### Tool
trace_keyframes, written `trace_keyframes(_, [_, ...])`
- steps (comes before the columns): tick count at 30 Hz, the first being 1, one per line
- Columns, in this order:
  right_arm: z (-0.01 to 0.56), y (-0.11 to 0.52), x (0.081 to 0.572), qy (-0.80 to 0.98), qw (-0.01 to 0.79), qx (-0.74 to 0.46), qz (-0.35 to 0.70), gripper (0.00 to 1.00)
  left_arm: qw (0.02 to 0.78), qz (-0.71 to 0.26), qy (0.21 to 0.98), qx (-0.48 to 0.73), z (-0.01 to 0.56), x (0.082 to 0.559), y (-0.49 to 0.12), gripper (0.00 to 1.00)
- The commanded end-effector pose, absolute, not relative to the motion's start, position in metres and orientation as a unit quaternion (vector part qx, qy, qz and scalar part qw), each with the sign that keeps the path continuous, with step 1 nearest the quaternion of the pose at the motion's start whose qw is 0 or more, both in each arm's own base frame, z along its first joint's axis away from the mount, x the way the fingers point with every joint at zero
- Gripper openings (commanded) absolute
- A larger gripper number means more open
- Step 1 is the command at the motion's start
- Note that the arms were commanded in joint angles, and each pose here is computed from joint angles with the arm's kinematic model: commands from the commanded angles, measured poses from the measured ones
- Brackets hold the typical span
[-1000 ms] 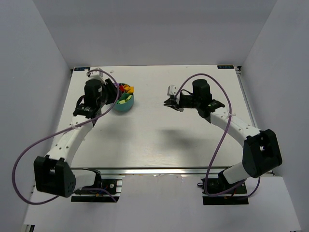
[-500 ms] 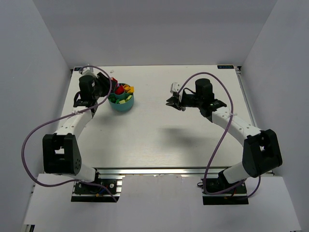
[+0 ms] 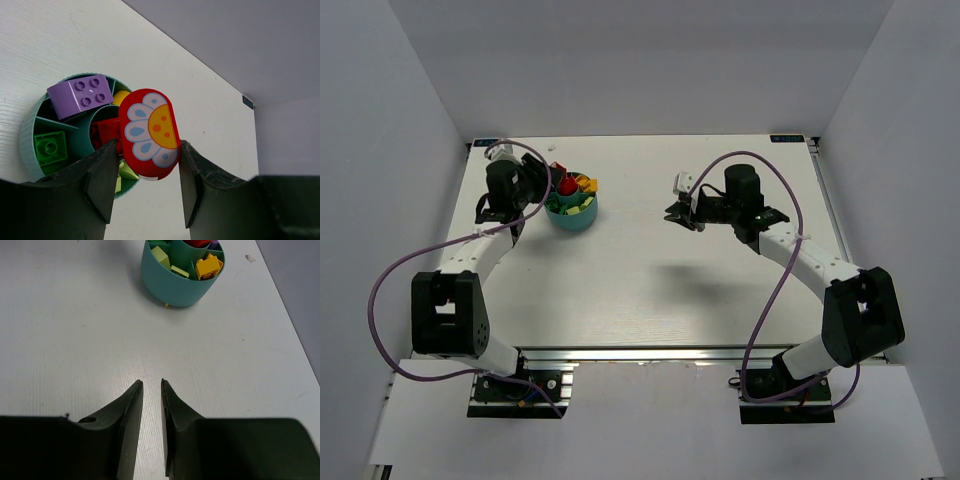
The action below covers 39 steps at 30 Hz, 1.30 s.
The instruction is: Sort the legos into containers by color
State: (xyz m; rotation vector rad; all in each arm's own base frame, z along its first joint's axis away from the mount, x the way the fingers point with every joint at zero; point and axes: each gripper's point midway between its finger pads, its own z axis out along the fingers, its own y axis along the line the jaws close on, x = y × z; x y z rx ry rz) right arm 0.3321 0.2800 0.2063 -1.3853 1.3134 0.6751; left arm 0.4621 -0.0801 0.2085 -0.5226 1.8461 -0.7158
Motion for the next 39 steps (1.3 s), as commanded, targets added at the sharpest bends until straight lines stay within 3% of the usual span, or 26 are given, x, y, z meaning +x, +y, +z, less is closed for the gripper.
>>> trace_keyframes(1, [0.214, 0.281, 0.332, 0.537, 0.541, -0.58, 0.287, 0.27, 0.526, -0.301, 0.762, -0.23, 0.208, 0.462, -0.077, 0.09])
trace_keyframes(39, [0.205, 0.275, 0.334, 0.541, 0.535, -0.581, 0.289, 0.27, 0.503, -0.302, 0.774, -0.238, 0.18, 0.467, -0.079, 0.16])
